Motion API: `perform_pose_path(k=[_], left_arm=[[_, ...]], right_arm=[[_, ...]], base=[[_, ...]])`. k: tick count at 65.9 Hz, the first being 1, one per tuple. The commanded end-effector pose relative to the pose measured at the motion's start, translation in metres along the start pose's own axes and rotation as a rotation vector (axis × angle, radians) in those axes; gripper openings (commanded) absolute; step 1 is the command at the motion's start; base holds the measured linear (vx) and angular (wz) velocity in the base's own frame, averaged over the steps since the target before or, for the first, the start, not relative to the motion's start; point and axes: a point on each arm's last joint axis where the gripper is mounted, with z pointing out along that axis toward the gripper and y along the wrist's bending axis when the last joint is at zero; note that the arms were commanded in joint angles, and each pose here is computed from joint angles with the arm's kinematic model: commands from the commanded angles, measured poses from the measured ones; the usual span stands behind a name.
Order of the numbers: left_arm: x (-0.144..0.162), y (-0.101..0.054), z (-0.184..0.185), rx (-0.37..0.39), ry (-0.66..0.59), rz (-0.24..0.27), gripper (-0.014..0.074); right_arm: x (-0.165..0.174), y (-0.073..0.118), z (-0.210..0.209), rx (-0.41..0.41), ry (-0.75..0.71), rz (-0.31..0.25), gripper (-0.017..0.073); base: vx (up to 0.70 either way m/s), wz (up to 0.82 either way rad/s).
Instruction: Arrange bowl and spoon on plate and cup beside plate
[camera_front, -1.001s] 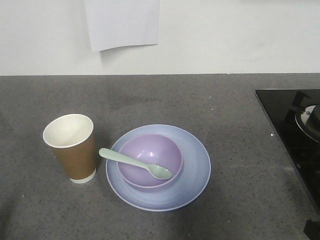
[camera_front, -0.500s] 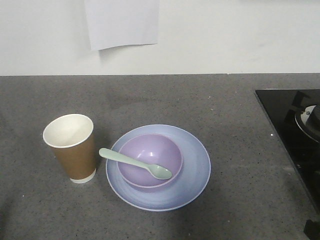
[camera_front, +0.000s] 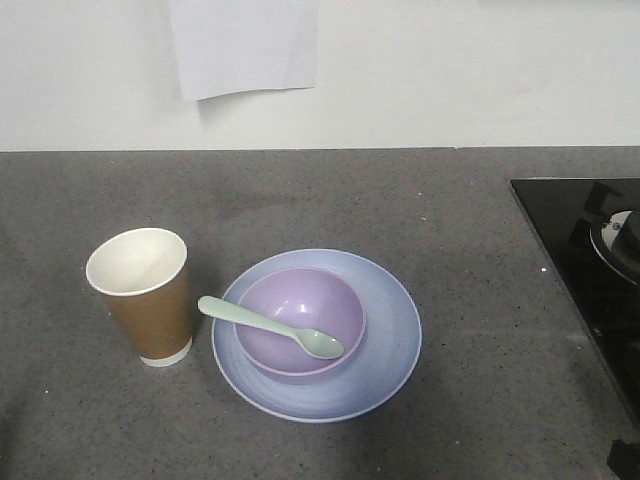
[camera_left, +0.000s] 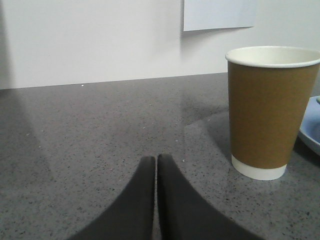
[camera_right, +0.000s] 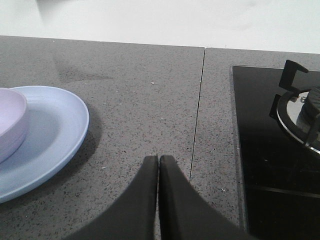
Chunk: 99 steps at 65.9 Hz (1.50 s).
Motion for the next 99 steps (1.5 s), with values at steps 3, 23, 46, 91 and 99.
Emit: perform_pose_path(k=[3,23,46,91,99], left_arm=[[0.001,0.0,0.0,0.004,-0.064,-0.02,-0.0006],[0.001,0.0,0.0,0.004,-0.064,-0.02,-0.0006],[0.001,0.0,0.0,0.004,-0.064,-0.02,-0.0006],[0.002,0.0,0.0,0.003,-0.057,-0.02,-0.0006],[0.002,0.0,0.0,0.003,-0.057,-0.02,-0.0006]], right_arm=[[-0.015,0.0,-0.002,-0.001,-0.09,-0.018,-0.0006],[-0.015,0.0,-0.002,-0.001,-0.09,-0.018,-0.0006],[-0.015,0.0,-0.003,0.002,-0.099,-0.069,-0.0006],[0.063,-0.007,-0.02,0.191,-0.423,0.111,-0.0006],[0.062,-0.006,-0.02,0.167,-0.429,0.092,-0.0006]], base=[[0.0,0.0],[0.0,0.0],[0.0,0.0],[0.0,0.0],[0.0,0.0]])
